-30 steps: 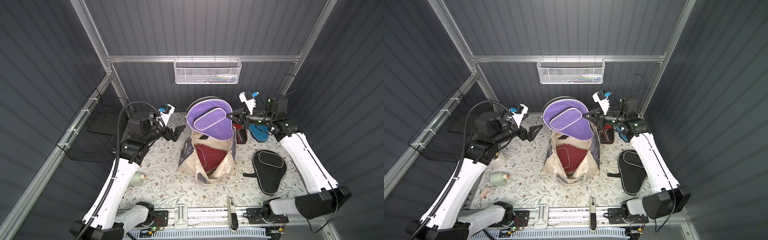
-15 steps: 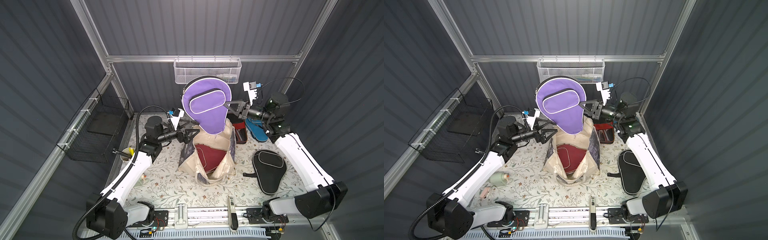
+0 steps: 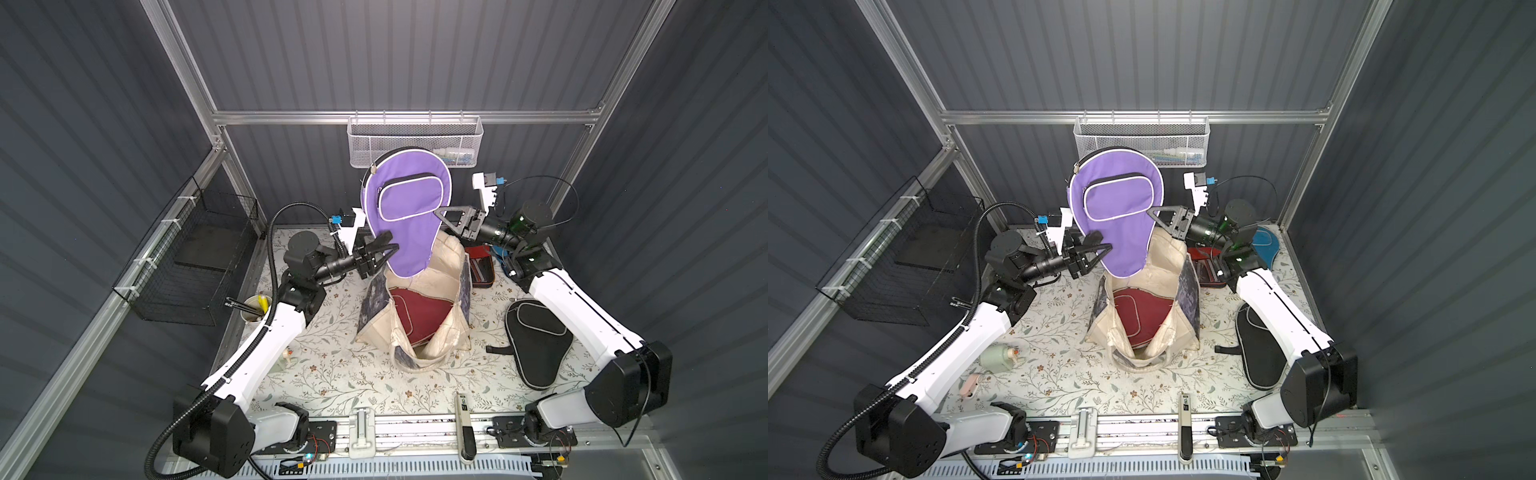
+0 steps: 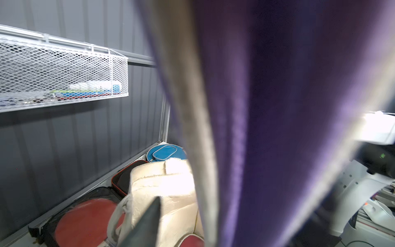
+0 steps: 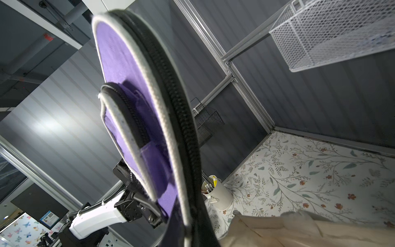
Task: Remove the ping pong set from the canvas bag
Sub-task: Pick up the ping pong set from the canvas bag, then adjust the canvas bag at the center of the board.
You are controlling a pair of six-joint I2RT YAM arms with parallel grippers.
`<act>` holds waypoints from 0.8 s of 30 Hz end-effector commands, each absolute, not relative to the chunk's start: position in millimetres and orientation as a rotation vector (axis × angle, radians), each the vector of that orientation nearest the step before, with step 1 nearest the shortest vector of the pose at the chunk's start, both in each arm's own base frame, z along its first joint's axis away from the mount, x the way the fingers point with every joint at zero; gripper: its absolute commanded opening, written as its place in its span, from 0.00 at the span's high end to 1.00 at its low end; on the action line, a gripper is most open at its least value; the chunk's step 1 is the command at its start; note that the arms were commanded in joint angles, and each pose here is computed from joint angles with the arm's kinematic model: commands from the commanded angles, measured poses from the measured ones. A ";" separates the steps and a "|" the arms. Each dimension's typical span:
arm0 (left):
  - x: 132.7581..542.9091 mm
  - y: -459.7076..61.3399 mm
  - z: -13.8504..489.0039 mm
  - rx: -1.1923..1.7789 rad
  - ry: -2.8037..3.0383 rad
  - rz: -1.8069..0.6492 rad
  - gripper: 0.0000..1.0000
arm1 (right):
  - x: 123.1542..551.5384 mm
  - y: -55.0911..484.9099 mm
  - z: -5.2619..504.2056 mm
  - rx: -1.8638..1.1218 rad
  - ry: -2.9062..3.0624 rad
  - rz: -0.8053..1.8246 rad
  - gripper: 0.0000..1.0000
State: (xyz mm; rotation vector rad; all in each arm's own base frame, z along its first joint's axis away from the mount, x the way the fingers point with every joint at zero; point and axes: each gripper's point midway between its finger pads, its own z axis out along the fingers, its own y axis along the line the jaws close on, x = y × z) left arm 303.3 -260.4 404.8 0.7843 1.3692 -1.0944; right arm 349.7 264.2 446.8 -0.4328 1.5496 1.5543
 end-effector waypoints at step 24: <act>426.0 -107.6 378.6 0.330 1.828 -0.577 1.00 | 391.8 284.8 315.4 -1.407 1.929 0.609 0.01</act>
